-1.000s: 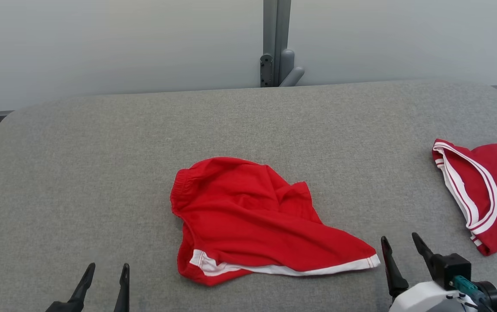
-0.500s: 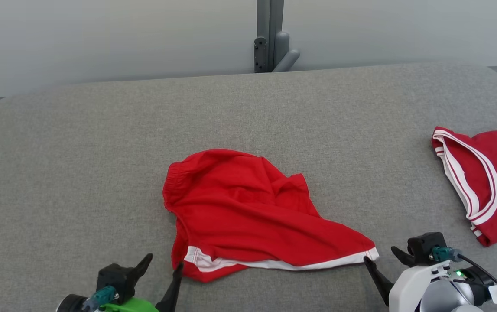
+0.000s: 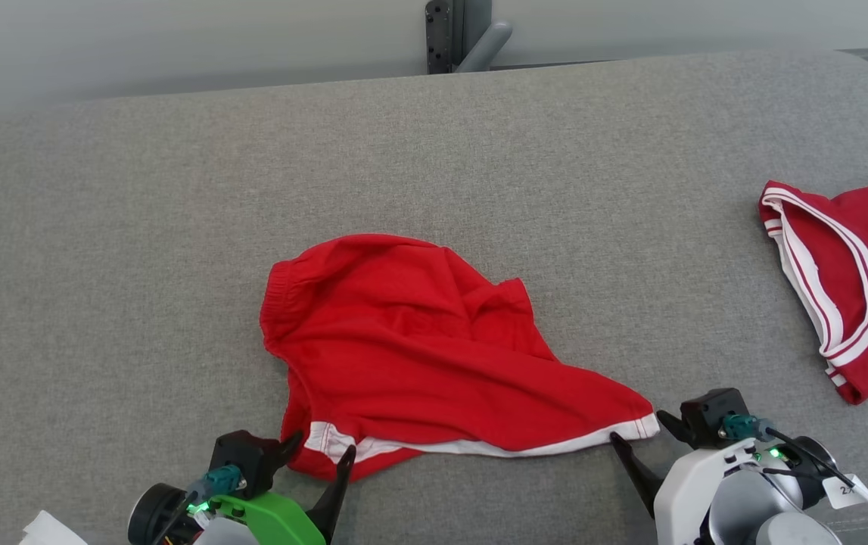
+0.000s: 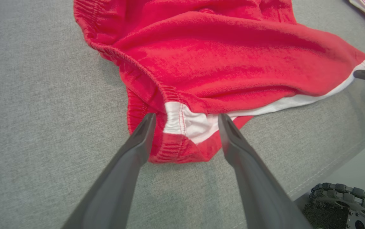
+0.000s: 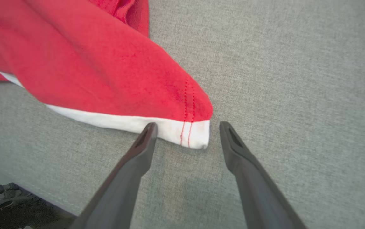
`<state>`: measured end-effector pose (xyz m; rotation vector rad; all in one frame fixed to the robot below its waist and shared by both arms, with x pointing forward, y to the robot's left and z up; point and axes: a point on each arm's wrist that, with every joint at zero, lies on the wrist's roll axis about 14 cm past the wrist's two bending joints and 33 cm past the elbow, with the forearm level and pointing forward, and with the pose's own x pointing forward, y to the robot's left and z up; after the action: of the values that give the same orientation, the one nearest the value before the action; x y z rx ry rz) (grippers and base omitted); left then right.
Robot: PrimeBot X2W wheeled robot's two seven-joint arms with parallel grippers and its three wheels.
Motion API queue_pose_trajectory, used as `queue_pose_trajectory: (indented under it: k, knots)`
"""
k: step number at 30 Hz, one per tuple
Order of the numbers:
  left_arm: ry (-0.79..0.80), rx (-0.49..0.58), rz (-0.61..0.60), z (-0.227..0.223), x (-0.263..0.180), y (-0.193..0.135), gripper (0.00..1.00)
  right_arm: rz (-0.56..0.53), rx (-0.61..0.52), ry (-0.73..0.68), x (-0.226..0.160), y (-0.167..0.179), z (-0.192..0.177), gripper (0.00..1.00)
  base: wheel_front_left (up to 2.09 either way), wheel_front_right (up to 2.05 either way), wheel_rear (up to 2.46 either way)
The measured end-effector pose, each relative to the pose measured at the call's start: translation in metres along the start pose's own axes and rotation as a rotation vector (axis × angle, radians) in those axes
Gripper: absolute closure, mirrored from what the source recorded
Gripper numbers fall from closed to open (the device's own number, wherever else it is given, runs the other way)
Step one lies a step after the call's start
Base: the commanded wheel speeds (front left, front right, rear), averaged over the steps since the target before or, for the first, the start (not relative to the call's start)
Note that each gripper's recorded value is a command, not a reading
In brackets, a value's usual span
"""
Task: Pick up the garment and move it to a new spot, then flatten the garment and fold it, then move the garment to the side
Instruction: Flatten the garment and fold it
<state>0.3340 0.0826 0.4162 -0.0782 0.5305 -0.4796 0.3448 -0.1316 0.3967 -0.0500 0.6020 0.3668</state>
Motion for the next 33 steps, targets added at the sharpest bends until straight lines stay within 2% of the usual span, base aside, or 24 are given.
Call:
queue_pose_trajectory:
  k: [12,14,15,17,20,21,23,25,26,28,29,33]
  knots:
    - [0.062,-0.004,-0.001,-0.014,0.009,0.004,0.00,0.029,-0.007,0.016,0.009,0.009,-0.007,0.00,0.00,0.00,0.00]
    - [0.064,-0.003,0.001,-0.015,0.010,0.006,0.12,0.032,-0.008,0.015,0.011,0.009,-0.006,0.00,0.00,0.00,0.00]
    - [0.068,-0.003,0.000,-0.016,0.011,0.006,0.25,0.033,-0.006,0.013,0.012,0.009,-0.006,0.00,0.00,0.00,0.00]
    - [0.072,-0.003,0.000,-0.018,0.012,0.006,0.40,0.033,-0.005,0.017,0.014,0.009,-0.006,0.00,0.00,0.00,0.00]
    - [0.075,-0.002,0.001,-0.019,0.015,0.008,0.50,0.032,-0.013,0.010,0.017,0.008,-0.004,0.00,0.00,0.00,0.00]
    - [0.076,-0.002,0.002,-0.020,0.016,0.008,0.50,0.033,-0.013,0.009,0.018,0.008,-0.003,0.00,0.00,0.00,0.00]
    - [0.080,-0.003,0.003,-0.021,0.016,0.009,0.55,0.035,-0.012,0.009,0.019,0.009,-0.003,0.05,0.00,0.00,0.00]
    - [0.080,-0.004,0.004,-0.022,0.017,0.009,0.75,0.035,-0.013,0.005,0.020,0.008,-0.003,0.29,0.00,0.00,0.00]
    - [0.084,-0.005,0.004,-0.024,0.017,0.009,0.97,0.035,-0.013,0.005,0.020,0.008,-0.003,0.61,0.00,0.00,0.00]
    - [0.085,-0.008,0.002,-0.025,0.018,0.009,1.00,0.034,-0.012,0.002,0.020,0.008,-0.002,0.96,0.00,0.00,0.00]
    - [0.087,-0.011,0.001,-0.026,0.018,0.009,1.00,0.033,-0.012,-0.004,0.020,0.007,-0.001,1.00,0.00,0.00,0.00]
    - [0.074,-0.041,-0.014,-0.023,0.018,0.006,1.00,0.039,-0.002,-0.043,0.017,0.006,0.011,1.00,0.00,0.00,0.00]
